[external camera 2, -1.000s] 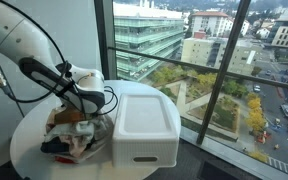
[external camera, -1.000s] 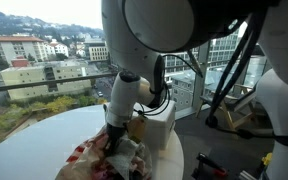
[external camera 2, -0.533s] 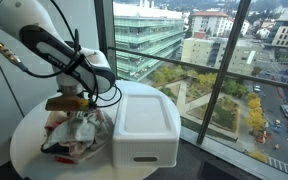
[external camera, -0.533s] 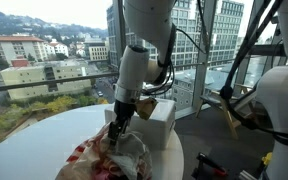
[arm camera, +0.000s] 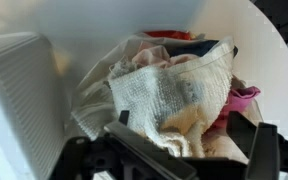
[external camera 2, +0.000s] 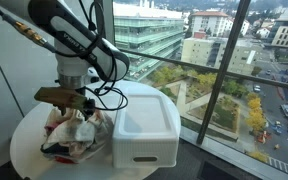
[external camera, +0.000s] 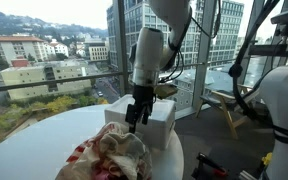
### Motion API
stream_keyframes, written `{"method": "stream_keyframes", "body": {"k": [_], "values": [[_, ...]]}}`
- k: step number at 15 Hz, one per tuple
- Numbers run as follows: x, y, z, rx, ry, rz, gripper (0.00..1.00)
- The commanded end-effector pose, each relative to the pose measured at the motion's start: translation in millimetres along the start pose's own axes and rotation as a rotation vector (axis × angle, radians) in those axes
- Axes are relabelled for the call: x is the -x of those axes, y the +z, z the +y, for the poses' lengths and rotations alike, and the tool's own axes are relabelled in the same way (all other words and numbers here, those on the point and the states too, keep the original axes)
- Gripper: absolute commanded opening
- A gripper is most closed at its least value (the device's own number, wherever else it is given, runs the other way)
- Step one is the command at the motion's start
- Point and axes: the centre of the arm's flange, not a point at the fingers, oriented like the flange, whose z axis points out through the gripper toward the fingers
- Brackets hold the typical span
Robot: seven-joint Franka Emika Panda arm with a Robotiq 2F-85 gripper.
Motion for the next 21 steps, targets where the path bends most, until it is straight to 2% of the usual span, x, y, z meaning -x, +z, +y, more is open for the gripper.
{"method": "stream_keyframes", "body": {"k": [1,4,8,10,12,13,15,16,21], "values": [[15,19,-1,-0.071,0.057,-0.159,1.00],[13,59,-6,-0.147,0.020,-0.230,1.00],[19,104,-12,-0.228,0.047,-0.359,1.00],[26,119,-10,-0.244,0.061,-0.413,1.00],[31,137,-7,-0.223,0.069,-0.448,1.00],[31,146,-6,-0.210,0.061,-0.449,1.00],[27,166,0,-0.119,0.066,-0.399,1.00],[25,173,4,-0.098,0.081,-0.376,1.00],[19,181,16,0.087,0.135,-0.192,1.00]]}}
